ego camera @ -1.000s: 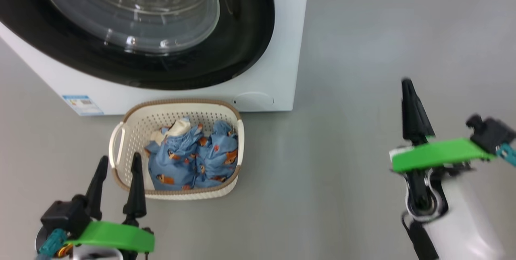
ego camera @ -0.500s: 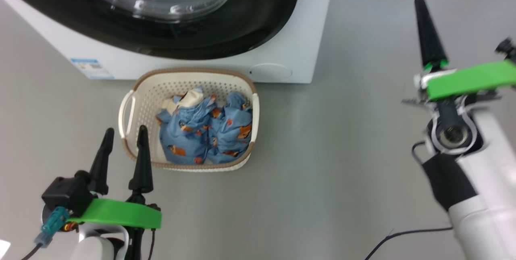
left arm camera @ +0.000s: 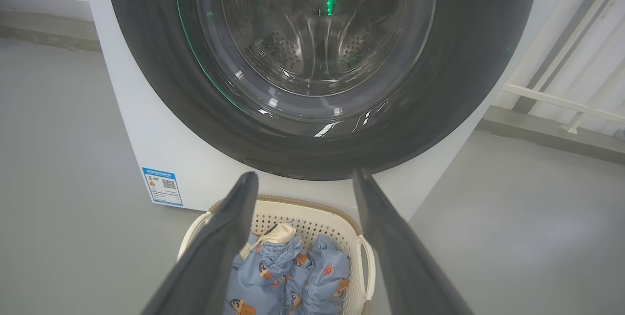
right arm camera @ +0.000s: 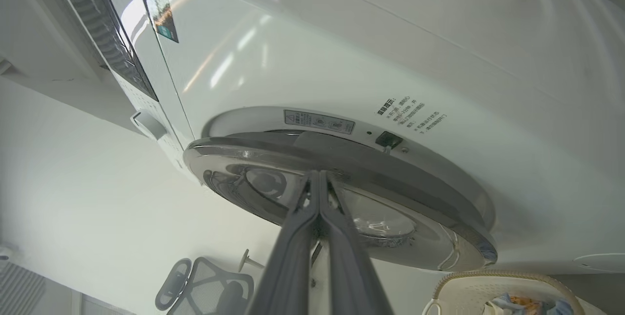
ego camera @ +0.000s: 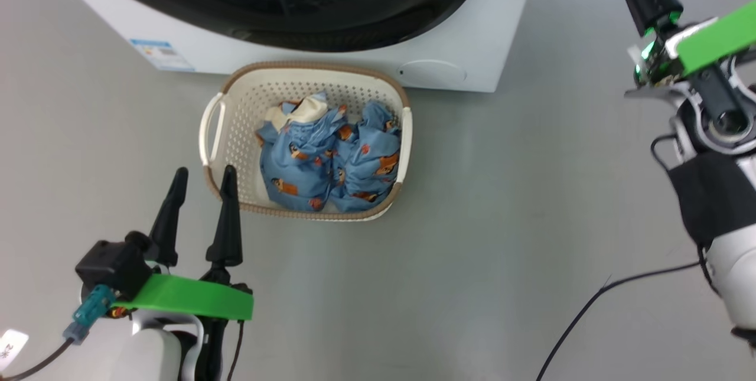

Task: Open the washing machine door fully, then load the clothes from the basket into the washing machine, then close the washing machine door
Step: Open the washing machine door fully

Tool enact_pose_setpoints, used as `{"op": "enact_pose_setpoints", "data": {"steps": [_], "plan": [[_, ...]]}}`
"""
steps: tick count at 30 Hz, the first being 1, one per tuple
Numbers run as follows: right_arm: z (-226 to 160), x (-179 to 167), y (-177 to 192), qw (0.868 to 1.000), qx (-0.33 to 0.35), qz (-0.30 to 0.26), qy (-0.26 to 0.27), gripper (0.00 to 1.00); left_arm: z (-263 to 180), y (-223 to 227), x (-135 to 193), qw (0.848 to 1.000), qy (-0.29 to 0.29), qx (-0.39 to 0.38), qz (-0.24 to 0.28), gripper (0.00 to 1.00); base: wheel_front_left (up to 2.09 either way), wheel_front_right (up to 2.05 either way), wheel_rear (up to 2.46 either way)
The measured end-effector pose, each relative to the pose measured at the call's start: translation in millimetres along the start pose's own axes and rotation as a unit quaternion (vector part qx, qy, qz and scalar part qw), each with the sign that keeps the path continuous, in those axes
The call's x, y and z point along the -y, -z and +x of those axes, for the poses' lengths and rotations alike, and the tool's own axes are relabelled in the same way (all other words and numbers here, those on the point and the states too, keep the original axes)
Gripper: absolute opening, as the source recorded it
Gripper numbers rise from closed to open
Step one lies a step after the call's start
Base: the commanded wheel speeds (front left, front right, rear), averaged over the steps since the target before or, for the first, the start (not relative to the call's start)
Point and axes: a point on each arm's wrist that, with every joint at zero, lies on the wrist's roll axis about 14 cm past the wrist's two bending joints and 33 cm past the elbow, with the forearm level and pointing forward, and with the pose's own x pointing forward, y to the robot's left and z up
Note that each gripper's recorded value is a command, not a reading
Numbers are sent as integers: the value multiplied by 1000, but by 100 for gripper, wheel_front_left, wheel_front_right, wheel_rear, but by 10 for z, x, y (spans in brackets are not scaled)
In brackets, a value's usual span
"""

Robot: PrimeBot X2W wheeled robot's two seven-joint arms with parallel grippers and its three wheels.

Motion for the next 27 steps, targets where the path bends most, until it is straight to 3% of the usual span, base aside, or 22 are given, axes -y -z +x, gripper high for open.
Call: {"op": "enact_pose_setpoints", "data": {"steps": [8,27], "plan": [[258,46,185,996,-84,19,-6,0,27,95,14,1000,2,-13,-8,100,0,0,0],[880,135,129,992,-121,14,-19,0,122,250,-72,999,-9,-31,-22,100,0,0,0]]}}
